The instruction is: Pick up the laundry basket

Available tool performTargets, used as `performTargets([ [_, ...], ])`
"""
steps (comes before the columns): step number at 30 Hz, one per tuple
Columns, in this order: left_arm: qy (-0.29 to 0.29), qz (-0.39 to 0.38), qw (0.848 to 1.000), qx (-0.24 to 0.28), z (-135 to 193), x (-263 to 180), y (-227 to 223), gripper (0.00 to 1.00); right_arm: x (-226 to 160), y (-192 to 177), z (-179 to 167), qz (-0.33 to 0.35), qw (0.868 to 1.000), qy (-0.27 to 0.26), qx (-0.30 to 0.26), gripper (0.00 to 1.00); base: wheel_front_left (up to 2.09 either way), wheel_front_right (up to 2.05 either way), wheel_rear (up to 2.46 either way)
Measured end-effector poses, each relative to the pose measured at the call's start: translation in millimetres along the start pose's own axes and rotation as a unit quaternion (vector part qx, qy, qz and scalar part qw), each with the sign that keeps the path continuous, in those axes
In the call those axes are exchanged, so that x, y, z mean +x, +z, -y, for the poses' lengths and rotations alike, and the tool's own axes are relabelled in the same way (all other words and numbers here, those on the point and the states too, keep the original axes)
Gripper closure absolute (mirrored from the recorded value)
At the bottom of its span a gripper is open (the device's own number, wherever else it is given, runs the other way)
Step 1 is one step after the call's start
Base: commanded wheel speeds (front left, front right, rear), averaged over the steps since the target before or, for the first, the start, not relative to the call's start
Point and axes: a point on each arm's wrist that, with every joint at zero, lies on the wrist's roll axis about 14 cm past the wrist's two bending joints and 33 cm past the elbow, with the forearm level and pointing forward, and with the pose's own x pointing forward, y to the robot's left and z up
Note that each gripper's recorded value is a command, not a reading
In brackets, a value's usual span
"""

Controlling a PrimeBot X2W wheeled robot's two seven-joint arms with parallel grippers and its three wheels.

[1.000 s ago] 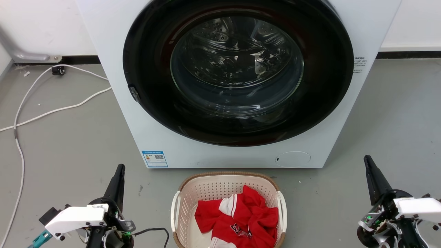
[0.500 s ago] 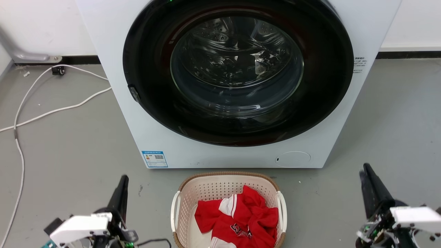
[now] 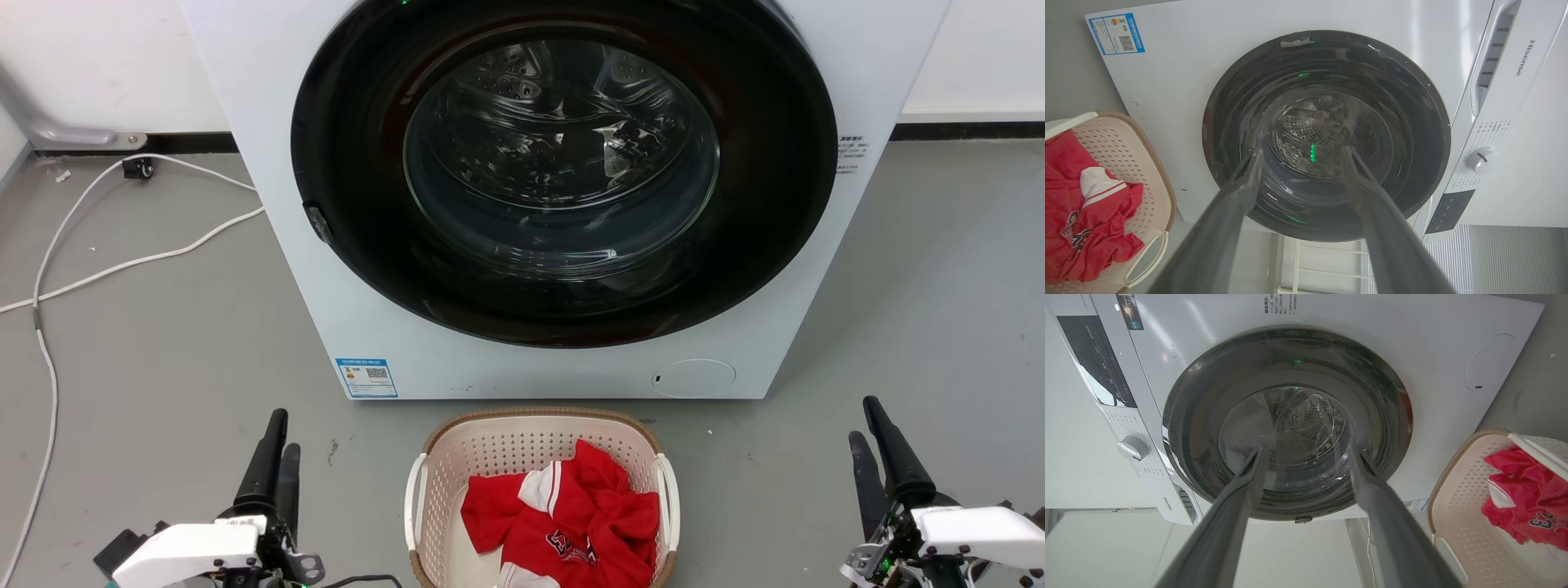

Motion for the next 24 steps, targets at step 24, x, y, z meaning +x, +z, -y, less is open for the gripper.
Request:
performTargets([
  [24,-0.019,0.094,0.983,0.155,29.4,-3.6,47.5,0.0,3.1,4.6,-45.0,0.032,0.961,0.065,-0.268,0.0,0.0,0.0,0.0],
])
